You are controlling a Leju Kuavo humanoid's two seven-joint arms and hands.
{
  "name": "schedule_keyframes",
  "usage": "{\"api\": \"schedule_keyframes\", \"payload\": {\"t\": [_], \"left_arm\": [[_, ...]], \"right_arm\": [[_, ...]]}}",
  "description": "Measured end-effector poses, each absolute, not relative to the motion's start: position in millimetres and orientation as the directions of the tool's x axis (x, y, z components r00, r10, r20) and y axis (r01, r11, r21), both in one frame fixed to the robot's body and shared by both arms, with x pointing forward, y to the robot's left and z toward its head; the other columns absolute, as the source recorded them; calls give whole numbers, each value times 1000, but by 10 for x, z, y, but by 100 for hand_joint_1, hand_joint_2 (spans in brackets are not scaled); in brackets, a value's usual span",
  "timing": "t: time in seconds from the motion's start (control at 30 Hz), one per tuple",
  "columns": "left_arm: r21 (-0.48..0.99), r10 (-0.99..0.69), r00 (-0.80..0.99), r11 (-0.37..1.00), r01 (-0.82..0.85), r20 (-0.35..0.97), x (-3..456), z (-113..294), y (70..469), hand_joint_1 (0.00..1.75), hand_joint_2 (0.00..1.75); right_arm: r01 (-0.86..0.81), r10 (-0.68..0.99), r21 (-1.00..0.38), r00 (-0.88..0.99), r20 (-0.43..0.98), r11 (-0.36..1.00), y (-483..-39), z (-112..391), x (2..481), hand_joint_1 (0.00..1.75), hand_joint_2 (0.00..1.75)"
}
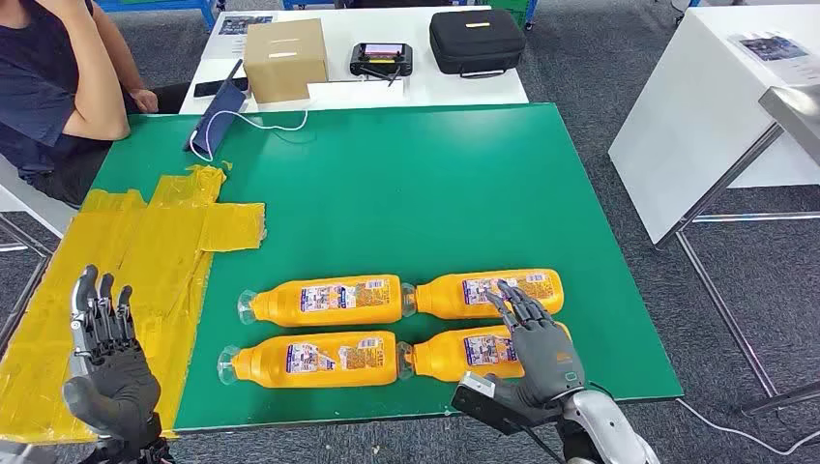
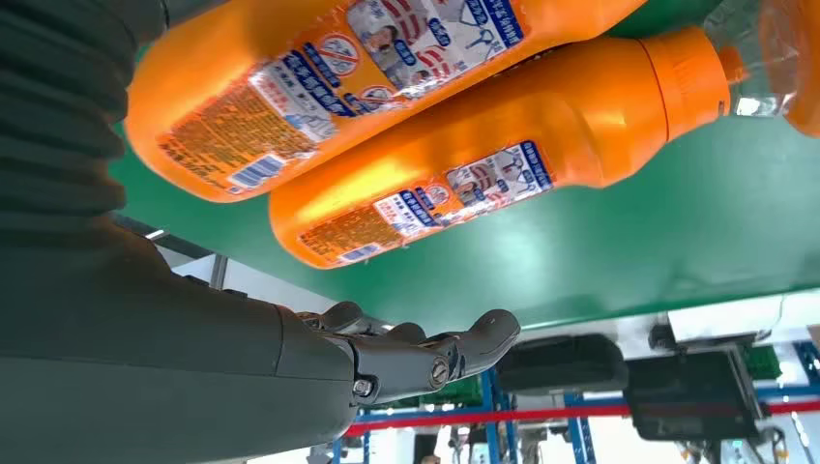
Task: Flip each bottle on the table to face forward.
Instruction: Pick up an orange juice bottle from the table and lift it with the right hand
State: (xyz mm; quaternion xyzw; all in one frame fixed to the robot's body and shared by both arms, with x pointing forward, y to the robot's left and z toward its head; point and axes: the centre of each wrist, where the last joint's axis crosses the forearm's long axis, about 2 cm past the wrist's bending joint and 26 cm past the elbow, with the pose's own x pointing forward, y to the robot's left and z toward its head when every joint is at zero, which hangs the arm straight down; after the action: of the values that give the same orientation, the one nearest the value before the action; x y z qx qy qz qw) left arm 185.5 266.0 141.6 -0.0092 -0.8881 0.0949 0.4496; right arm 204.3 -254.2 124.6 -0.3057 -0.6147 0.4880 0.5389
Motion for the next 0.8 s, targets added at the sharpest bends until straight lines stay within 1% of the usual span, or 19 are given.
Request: {"api": "schedule_keyframes", "payload": {"t": [0.43,0.8], "left_arm": [[-192,126,-592,980,-50,796,1940,1419,2654,0,0],[-193,124,-588,980,-56,799,1984,1430,2662,0,0]], "right_arm": [[-268,908,-913,-203,367,309,-2565,1096,2281,0,175],[-354,925,-902,-192,327,245,-2647,1000,2314,0,175]]}}
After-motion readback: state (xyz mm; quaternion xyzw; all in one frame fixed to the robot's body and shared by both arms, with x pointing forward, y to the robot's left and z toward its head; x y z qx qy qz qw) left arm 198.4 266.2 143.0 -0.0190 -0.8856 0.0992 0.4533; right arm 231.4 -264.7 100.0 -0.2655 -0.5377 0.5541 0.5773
